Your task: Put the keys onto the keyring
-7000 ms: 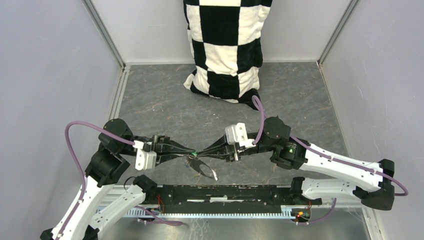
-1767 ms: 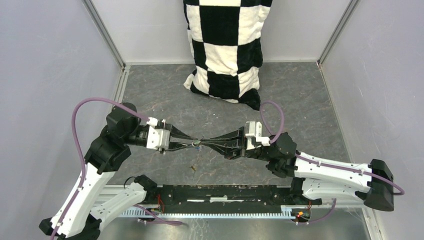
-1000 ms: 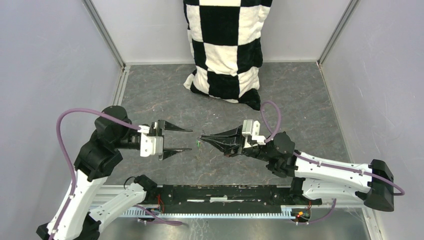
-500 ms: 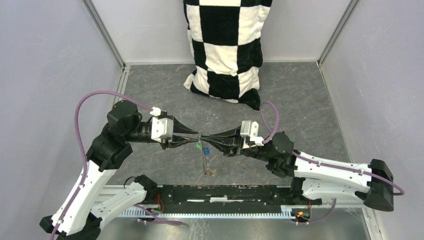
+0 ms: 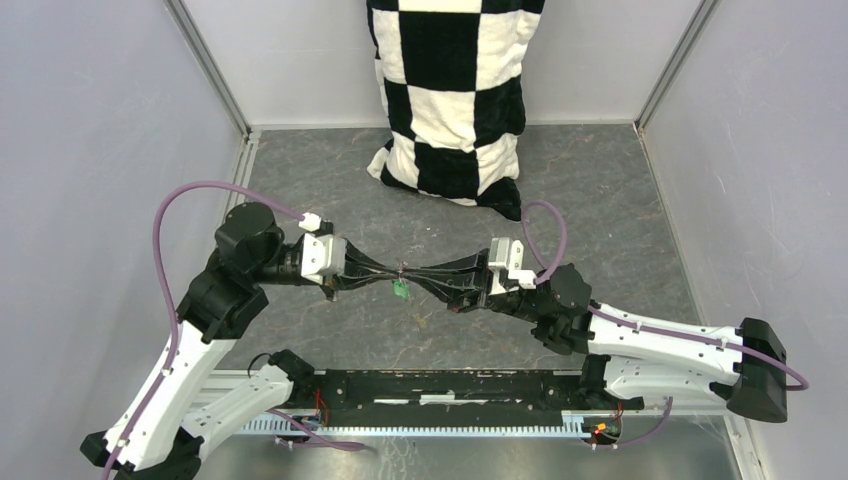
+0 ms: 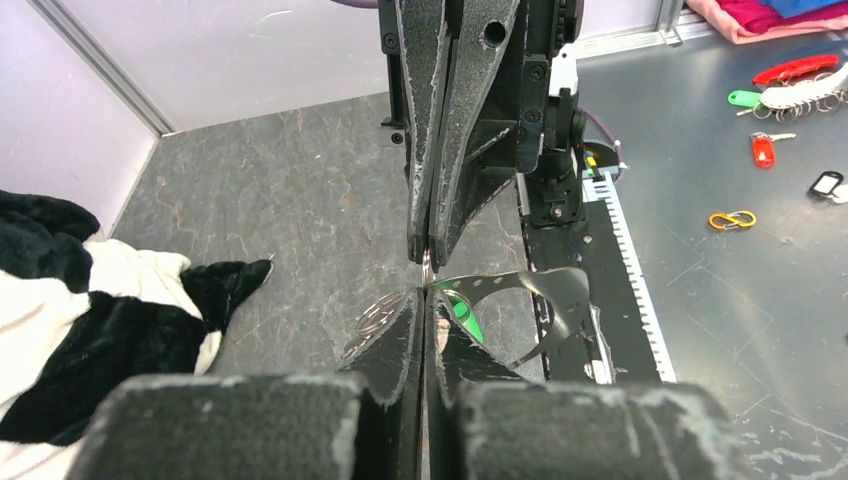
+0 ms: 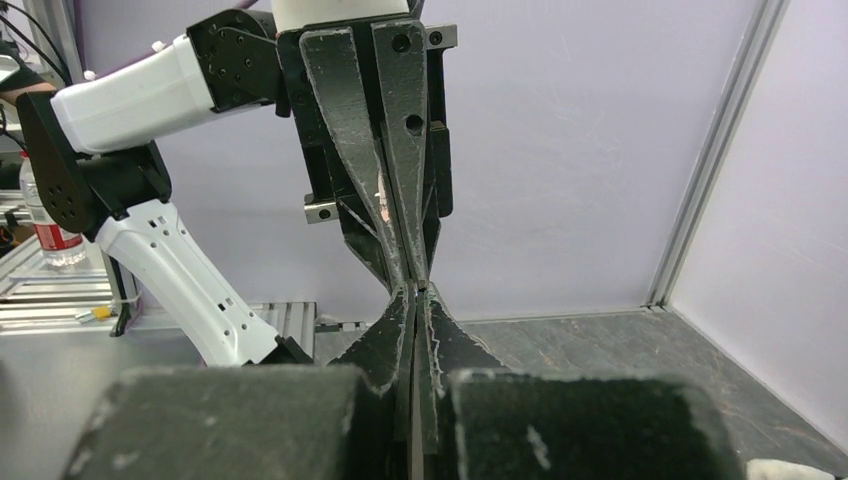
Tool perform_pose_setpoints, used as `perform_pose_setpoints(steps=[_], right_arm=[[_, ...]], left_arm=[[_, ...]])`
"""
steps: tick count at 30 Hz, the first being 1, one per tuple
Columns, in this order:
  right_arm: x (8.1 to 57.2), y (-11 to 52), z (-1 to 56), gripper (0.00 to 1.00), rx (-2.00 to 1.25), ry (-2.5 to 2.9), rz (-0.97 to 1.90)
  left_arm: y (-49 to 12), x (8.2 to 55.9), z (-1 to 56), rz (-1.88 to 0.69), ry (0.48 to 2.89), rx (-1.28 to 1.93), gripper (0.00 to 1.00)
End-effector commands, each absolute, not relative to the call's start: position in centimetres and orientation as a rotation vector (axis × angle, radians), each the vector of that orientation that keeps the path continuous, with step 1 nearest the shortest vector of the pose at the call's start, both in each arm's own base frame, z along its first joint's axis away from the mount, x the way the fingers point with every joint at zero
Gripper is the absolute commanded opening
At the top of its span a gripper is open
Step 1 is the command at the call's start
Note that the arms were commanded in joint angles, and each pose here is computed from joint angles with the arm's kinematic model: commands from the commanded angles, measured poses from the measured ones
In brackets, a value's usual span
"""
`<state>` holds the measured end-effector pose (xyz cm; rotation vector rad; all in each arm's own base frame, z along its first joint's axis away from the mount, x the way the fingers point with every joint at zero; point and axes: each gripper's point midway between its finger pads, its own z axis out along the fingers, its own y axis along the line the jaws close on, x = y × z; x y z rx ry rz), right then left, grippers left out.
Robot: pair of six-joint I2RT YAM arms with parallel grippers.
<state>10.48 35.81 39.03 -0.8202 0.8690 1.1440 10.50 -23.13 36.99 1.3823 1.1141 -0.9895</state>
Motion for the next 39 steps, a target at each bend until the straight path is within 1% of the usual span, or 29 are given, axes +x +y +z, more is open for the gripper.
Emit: perform_pose_setpoints(steps=[1,3,5,8,12,14,15,17,19,27,29,32,39], right_arm=[[9.9,34.9,42.5,0.0,-0.731,0.782,1.205],[9.8,34.9,41.9,0.05,-0.748,0.809,1.207],[10.0,35.1,41.0,0.17,-0.798,0.868,1.177],[10.2,35.2,39.9,0.29,-0.927,0.946,1.117],[10.1,35.7,40.5,0.38,-1.119,0.981,1.033],[10.2,36.3,40.0,0.4,-1.219,1.04,1.005],[10.1,36.6,39.8,0.43,-1.271,1.057,1.0],[10.1,37.1,39.5,0.45,-1.364,1.091,0.977],[10.0,37.3,39.1,0.45,-1.432,1.119,0.96],[10.2,37.6,37.8,0.45,-1.486,1.18,0.941],[10.4,37.8,37.4,0.43,-1.491,1.198,0.934],[10.8,38.2,37.0,0.36,-1.483,1.212,0.925],[11.7,38.4,36.6,0.12,-1.46,1.225,0.888]], left_arm=[[-23.6,9.9,38.1,-1.057,1.073,1.36,0.02],[-23.6,9.7,38.1,-1.062,1.063,1.37,0.02],[-23.4,9.7,37.6,-1.033,1.054,1.398,0.02],[-22.8,9.7,36.4,-0.949,1.029,1.483,0.02],[-22.2,9.9,34.8,-0.861,1.008,1.6,0.02],[-22.1,10.1,34.3,-0.836,1.008,1.633,0.02],[-22.0,10.1,34.2,-0.825,1.007,1.644,0.02],[-21.9,10.4,34.5,-0.796,0.993,1.654,0.02],[-21.8,10.7,34.6,-0.768,0.986,1.662,0.02],[-21.6,11.2,34.3,-0.711,0.979,1.685,0.02],[-21.6,11.3,34.4,-0.706,0.975,1.687,0.02],[-21.6,11.2,34.4,-0.715,0.972,1.687,0.02],[-21.6,10.8,34.9,-0.724,0.952,1.684,0.02]])
